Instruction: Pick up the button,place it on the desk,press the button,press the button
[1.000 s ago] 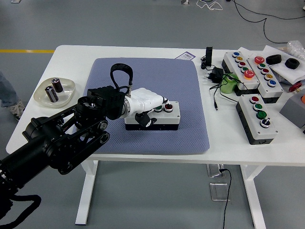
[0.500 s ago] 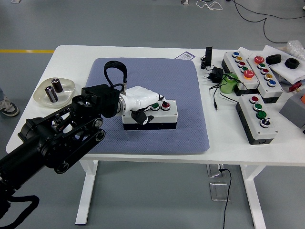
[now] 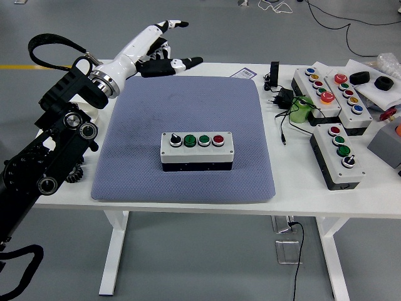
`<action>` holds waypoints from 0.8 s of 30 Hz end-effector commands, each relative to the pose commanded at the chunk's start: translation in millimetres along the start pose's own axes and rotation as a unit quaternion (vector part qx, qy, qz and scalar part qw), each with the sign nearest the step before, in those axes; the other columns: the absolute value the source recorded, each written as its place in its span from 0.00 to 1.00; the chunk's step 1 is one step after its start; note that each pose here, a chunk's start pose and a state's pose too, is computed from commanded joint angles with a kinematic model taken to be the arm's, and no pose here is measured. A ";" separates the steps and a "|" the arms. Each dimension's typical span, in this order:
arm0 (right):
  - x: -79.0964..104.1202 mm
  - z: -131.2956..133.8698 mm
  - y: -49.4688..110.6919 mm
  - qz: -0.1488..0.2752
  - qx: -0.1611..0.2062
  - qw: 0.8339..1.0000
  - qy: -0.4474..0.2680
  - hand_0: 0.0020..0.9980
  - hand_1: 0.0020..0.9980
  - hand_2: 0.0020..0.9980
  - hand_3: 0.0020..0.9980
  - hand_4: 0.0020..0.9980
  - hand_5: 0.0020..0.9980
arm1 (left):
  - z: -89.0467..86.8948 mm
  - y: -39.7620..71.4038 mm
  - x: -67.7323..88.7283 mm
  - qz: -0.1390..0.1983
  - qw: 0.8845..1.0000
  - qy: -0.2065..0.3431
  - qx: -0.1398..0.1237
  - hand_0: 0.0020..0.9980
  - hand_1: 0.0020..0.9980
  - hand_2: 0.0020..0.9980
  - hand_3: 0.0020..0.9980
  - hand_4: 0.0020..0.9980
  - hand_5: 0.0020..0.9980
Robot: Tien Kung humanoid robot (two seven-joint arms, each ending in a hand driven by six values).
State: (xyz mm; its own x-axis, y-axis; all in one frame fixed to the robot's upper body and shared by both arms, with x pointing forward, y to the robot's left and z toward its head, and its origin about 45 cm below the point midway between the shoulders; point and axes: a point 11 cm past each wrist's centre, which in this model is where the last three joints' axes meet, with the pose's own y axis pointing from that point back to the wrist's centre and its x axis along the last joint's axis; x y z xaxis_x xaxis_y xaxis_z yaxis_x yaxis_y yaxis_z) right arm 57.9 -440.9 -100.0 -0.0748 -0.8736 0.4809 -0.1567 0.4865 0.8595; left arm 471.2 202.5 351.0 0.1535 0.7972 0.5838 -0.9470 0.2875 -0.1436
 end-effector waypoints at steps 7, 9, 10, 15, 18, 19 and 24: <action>-1.2 1.2 0.2 -0.001 -0.002 1.000 -0.001 0.63 0.55 0.58 0.64 0.22 0.26 | -59.3 9.7 30.8 0.050 0.982 0.167 0.070 0.74 0.82 0.86 0.94 0.81 1.00; -1.0 1.9 0.2 -0.001 -0.002 1.000 0.000 0.63 0.55 0.57 0.64 0.22 0.26 | -73.1 14.8 32.5 0.059 0.973 0.206 0.084 0.88 0.90 0.92 0.94 0.73 1.00; -1.0 2.2 0.2 -0.001 -0.003 1.000 0.000 0.63 0.55 0.57 0.64 0.22 0.26 | -79.1 17.1 32.1 0.063 0.968 0.226 0.090 0.88 0.90 0.92 0.94 0.73 1.00; -1.3 3.5 0.2 -0.001 -0.004 1.000 0.001 0.63 0.55 0.58 0.64 0.22 0.26 | -101.3 27.2 22.4 0.066 0.936 0.328 0.111 0.90 0.91 0.94 0.94 0.70 1.00; -1.6 4.1 0.3 -0.001 -0.005 1.000 0.001 0.63 0.55 0.58 0.64 0.22 0.26 | -112.5 33.1 16.3 0.070 0.912 0.387 0.120 0.90 0.91 0.94 0.94 0.70 1.00; -1.7 4.3 0.3 -0.001 -0.005 1.000 0.001 0.63 0.55 0.58 0.64 0.22 0.26 | -114.7 34.3 15.5 0.072 0.907 0.396 0.121 0.90 0.91 0.94 0.94 0.70 1.00; -2.0 5.0 0.4 -0.002 -0.006 1.000 0.002 0.63 0.55 0.58 0.64 0.22 0.26 | -119.7 36.9 14.7 0.075 0.905 0.401 0.125 0.92 0.92 0.95 0.95 0.68 1.00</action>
State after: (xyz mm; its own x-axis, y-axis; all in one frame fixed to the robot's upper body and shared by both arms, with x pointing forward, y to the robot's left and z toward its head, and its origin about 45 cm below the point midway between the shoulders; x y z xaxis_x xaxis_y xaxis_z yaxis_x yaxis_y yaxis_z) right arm 53.1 -439.0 -101.6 -0.0704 -0.8751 0.4788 -0.1444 0.4838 0.8632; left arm 472.3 288.4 258.6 0.0780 0.9749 -0.2083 -0.9931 0.0945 0.0702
